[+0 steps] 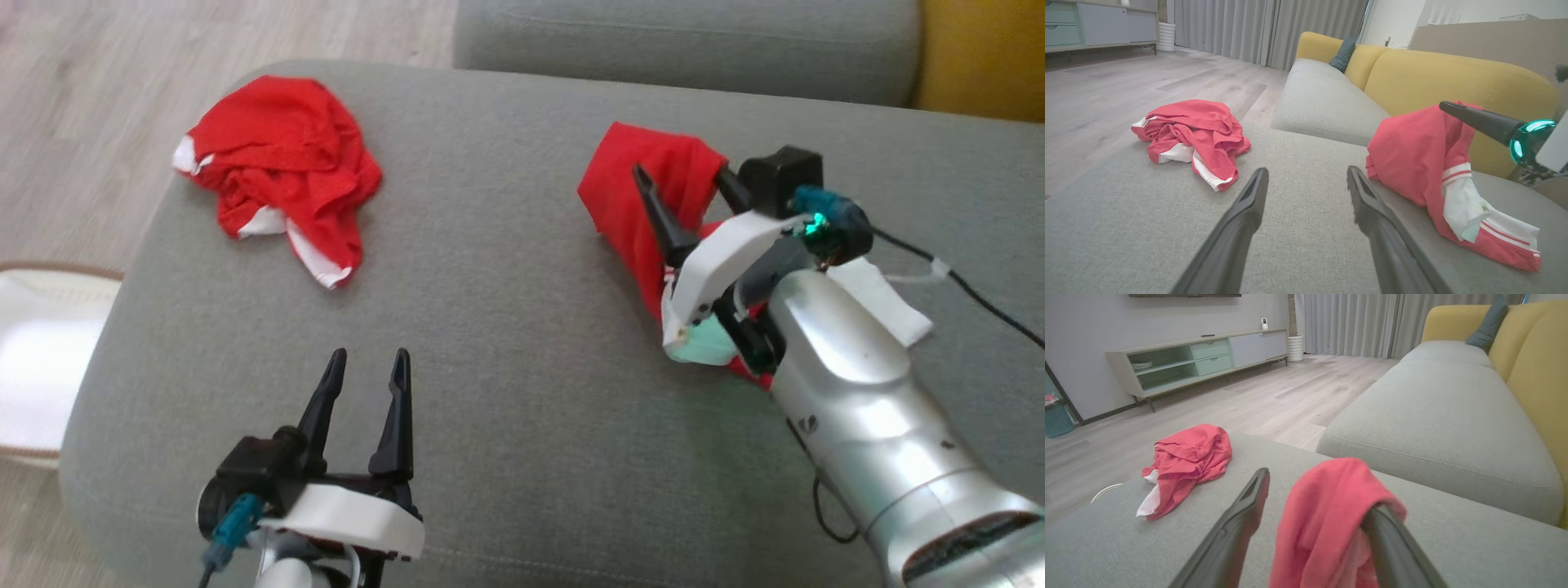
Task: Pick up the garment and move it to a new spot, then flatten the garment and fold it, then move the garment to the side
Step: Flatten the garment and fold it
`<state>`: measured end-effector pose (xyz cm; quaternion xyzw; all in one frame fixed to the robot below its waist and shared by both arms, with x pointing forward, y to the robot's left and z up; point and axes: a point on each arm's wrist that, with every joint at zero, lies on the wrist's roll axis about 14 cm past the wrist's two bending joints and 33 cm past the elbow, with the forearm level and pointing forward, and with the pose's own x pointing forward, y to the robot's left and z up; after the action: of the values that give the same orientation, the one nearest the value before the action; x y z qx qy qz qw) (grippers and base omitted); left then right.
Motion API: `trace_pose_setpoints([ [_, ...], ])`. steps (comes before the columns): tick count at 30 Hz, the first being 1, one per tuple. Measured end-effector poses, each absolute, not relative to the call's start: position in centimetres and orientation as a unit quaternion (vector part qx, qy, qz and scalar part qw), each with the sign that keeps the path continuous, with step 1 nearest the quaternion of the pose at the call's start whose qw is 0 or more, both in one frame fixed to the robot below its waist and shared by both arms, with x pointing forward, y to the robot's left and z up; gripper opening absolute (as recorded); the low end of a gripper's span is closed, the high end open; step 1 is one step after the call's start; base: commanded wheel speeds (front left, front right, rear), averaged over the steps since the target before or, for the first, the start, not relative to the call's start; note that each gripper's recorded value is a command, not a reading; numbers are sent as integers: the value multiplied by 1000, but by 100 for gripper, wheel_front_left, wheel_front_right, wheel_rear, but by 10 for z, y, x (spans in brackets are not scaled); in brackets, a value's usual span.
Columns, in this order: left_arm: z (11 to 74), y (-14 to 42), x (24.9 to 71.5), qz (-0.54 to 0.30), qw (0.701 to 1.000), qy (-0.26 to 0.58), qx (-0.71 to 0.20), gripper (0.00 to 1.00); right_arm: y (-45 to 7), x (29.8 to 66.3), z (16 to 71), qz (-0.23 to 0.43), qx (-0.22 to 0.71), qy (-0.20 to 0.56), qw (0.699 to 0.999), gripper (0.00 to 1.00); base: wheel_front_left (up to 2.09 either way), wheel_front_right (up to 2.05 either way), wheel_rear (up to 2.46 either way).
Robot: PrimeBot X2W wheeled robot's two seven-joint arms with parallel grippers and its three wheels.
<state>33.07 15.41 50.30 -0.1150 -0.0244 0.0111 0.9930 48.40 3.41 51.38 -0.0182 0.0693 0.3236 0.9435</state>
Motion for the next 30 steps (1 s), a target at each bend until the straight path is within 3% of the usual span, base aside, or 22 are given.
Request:
trace_pose_setpoints([
  [2,505,151,332,5,993,-28,-116,100,23,488,517,309,-24,76,948,100,0,0,0],
  [5,511,144,336,-7,993,-36,-117,100,1,482,492,289,-86,157,941,100,0,0,0],
  [12,522,133,336,-29,991,-52,-118,100,-28,477,500,254,-108,173,946,100,0,0,0],
  [23,539,126,336,-42,989,-78,-119,100,-87,481,546,180,-45,65,980,100,0,0,0],
  [30,547,112,343,-63,986,-86,-131,100,-137,449,551,117,34,-35,992,100,0,0,0],
])
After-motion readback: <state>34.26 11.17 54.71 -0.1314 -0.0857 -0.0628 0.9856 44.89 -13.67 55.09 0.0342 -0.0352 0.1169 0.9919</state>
